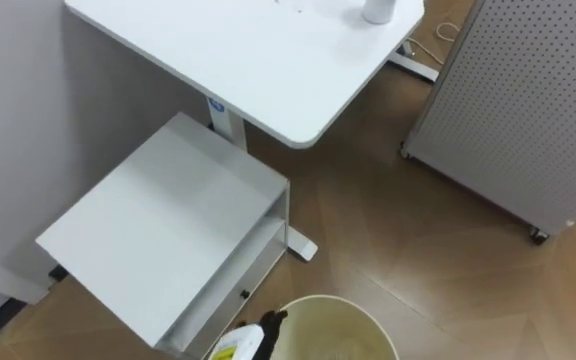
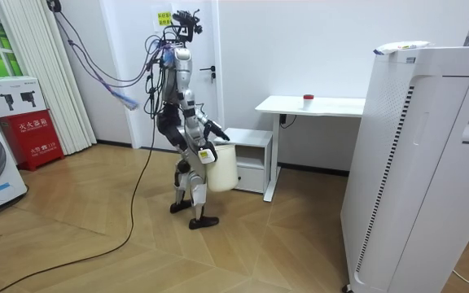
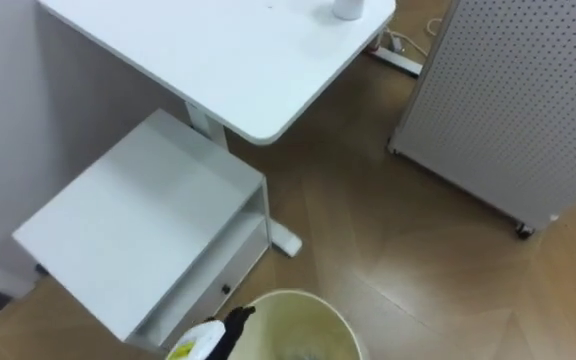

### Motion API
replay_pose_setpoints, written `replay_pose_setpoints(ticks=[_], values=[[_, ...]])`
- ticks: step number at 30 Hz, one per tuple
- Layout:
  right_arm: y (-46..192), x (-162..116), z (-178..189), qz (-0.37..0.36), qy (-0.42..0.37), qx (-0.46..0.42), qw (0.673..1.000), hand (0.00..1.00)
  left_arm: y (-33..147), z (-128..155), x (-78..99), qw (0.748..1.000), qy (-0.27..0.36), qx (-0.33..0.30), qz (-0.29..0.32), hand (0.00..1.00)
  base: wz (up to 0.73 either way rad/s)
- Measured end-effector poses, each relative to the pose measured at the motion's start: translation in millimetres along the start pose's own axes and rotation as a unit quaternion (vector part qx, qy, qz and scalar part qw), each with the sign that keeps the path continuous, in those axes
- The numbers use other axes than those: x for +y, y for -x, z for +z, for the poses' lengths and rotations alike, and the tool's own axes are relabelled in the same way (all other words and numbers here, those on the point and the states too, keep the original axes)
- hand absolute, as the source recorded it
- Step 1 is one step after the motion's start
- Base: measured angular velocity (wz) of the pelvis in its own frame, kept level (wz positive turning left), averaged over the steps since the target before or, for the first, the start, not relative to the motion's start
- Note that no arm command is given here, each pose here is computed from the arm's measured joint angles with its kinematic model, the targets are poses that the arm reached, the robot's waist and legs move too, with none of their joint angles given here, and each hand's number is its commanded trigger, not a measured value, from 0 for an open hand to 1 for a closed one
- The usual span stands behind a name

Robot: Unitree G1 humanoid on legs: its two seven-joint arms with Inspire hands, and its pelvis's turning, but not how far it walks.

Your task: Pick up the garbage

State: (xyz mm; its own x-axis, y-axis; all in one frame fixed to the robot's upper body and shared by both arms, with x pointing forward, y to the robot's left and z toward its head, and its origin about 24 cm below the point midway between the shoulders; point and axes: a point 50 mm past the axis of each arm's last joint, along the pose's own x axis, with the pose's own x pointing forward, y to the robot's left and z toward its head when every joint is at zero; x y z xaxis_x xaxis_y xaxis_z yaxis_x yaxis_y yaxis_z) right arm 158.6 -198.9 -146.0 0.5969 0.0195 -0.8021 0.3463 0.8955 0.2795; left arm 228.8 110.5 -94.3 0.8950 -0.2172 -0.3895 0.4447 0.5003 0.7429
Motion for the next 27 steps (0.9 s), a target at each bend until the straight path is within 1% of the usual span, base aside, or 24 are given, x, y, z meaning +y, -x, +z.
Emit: replay_pose_setpoints(ticks=[5,9,12,18,25,27], values=[[6.2,-15.5,-7.8,-0.022,-0.021,-0.001,1.000,1.00,1.8,2.8,16.9,0.997,0.038,-0.012,0.063,0.00,-0.01],[11.3,-26.0,-9.6,-0.025,0.011,-0.001,1.000,1.00,8.8,15.2,32.1,0.990,0.053,-0.065,0.118,0.00,-0.08],[14.1,-30.1,-12.4,-0.028,0.011,-0.003,1.000,1.00,11.8,18.4,38.4,0.985,0.057,-0.085,0.138,0.00,-0.16],[18.9,-31.5,-18.0,-0.024,0.015,-0.011,1.000,1.00,13.6,8.2,57.1,0.978,0.042,-0.077,0.187,0.00,-0.14],[18.8,-30.4,-19.5,-0.023,0.014,-0.009,1.000,1.00,17.5,-0.5,76.1,0.963,0.061,-0.068,0.253,0.00,-0.59],[18.6,-30.2,-18.9,-0.025,0.014,-0.010,1.000,1.00,20.6,-4.8,78.7,0.960,0.072,-0.061,0.265,0.00,-0.31]])
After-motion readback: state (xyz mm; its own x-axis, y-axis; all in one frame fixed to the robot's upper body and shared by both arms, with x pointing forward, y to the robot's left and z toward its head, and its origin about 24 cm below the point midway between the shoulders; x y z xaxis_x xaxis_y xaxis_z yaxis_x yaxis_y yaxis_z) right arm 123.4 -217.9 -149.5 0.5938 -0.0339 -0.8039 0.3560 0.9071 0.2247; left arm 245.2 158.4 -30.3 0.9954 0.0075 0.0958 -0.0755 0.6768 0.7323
